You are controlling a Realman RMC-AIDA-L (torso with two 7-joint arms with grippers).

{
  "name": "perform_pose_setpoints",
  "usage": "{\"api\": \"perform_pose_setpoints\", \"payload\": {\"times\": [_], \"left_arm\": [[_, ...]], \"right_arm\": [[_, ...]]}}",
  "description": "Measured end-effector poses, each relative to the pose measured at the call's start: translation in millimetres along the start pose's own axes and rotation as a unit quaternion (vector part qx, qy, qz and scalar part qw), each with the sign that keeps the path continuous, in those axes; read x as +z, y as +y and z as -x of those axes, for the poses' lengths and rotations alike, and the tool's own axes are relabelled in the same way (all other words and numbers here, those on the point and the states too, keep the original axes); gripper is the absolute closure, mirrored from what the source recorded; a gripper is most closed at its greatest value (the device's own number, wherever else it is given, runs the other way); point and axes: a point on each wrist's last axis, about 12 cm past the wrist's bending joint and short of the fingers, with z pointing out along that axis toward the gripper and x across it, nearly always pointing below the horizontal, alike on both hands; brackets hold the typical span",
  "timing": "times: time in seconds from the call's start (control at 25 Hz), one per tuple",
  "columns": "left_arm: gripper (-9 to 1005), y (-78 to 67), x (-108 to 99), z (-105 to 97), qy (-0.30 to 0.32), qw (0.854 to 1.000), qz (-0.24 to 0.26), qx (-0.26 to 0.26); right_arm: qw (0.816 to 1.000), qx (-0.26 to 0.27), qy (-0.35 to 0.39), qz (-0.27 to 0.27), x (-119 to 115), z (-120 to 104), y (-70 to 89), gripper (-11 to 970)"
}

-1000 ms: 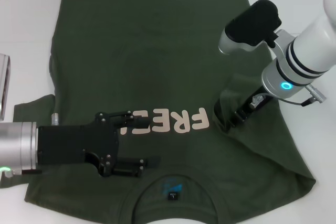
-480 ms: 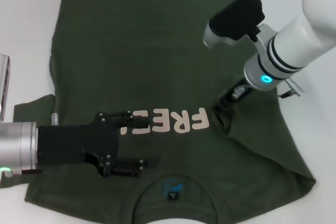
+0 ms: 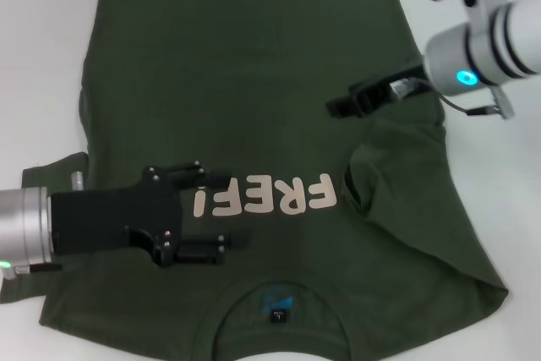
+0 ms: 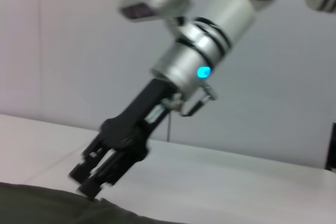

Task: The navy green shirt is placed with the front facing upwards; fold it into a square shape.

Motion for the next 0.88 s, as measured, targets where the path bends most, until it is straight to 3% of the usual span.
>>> {"api": "perform_pose_setpoints", "payload": {"times": [0.4, 0.6, 0.84, 0.88], "left_arm": [[137, 3.1, -5.9, -3.0, -0.026, 0.999, 0.034, -0.025], [137, 6.4, -9.8, -4.2, -0.03, 0.997, 0.054, -0.049], [136, 7.0, -15.9, -6.4, -0.03, 0.994, 0.066, -0.085], [136, 7.3, -17.9, -6.8, -0.028, 0.993, 0.07, -0.093]], "right_arm": [[0.987, -0.039, -0.119, 0.105, -30.9, -61.8, -4.4, 464], [0.963, -0.107, -0.208, 0.135, -48.5, -104.4, -3.8, 280], [0.912, -0.151, -0.324, 0.202, -68.9, -156.9, 5.9, 32], [0.906, -0.157, -0.328, 0.215, -72.2, -162.3, 7.8, 33]]}}
